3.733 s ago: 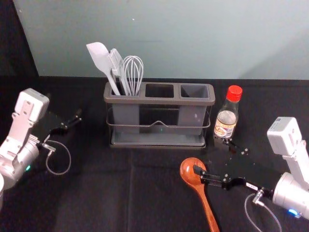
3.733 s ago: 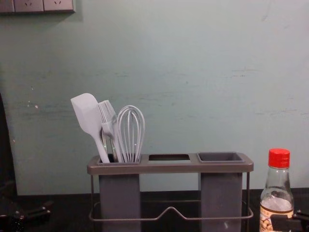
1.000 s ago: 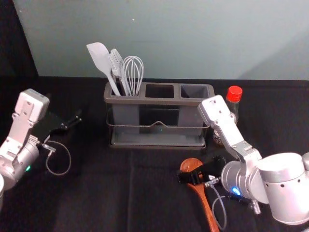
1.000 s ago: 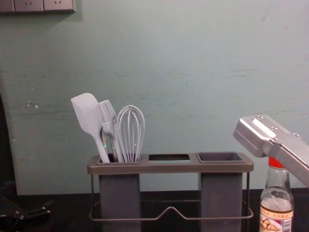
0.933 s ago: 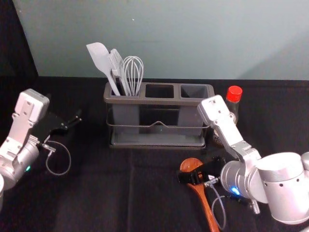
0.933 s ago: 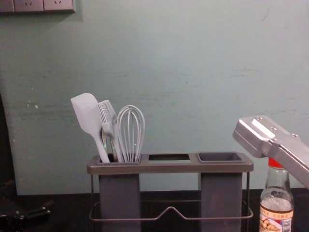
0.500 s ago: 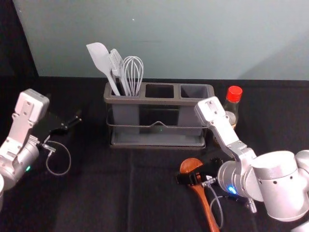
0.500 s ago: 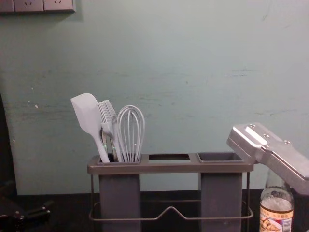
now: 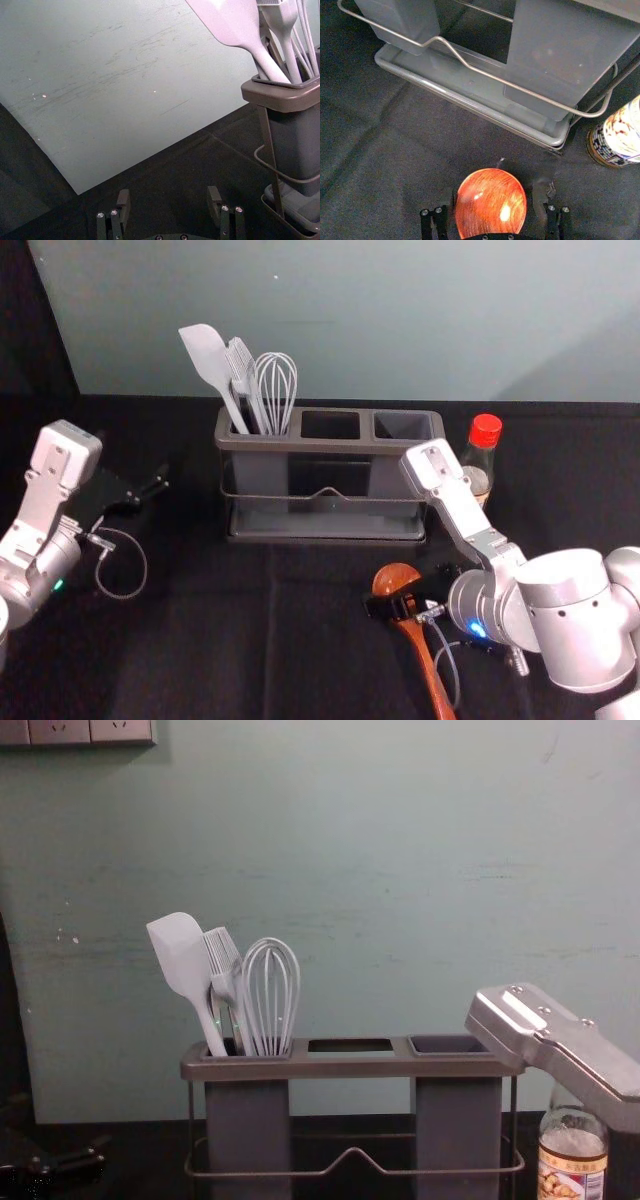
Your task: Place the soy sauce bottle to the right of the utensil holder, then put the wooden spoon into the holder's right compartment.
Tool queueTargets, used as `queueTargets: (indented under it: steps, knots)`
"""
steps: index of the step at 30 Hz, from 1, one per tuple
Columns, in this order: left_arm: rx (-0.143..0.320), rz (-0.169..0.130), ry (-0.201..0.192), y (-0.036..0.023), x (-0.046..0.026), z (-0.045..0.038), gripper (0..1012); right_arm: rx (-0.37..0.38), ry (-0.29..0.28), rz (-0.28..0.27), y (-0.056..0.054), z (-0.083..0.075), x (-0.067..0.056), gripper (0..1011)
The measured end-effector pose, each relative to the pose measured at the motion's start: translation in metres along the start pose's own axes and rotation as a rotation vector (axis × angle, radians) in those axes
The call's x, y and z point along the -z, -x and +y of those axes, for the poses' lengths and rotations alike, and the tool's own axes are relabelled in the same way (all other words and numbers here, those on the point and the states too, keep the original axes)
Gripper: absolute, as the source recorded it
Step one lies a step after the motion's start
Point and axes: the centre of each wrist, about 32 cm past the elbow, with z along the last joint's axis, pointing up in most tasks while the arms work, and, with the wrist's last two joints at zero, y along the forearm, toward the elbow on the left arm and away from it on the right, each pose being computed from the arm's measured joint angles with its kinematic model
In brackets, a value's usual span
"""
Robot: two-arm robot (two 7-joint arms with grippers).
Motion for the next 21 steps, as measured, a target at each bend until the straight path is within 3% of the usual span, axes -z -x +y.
queueTargets:
  steps: [7, 14, 21]
  knots:
    - [0.0, 0.0, 0.0, 0.0, 0.0, 0.0, 1005, 0.007, 0.005, -0.005, -0.0001, 0.0011, 0.0004, 991]
    - [0.0, 0.0, 0.0, 0.0, 0.0, 0.0, 1005, 0.017, 0.015, -0.006, 0.001, 0.0029, 0.0004, 852]
    - [0.0, 0.0, 0.0, 0.0, 0.0, 0.0, 1005, 0.019, 0.021, -0.005, 0.0011, -0.0012, -0.0007, 846]
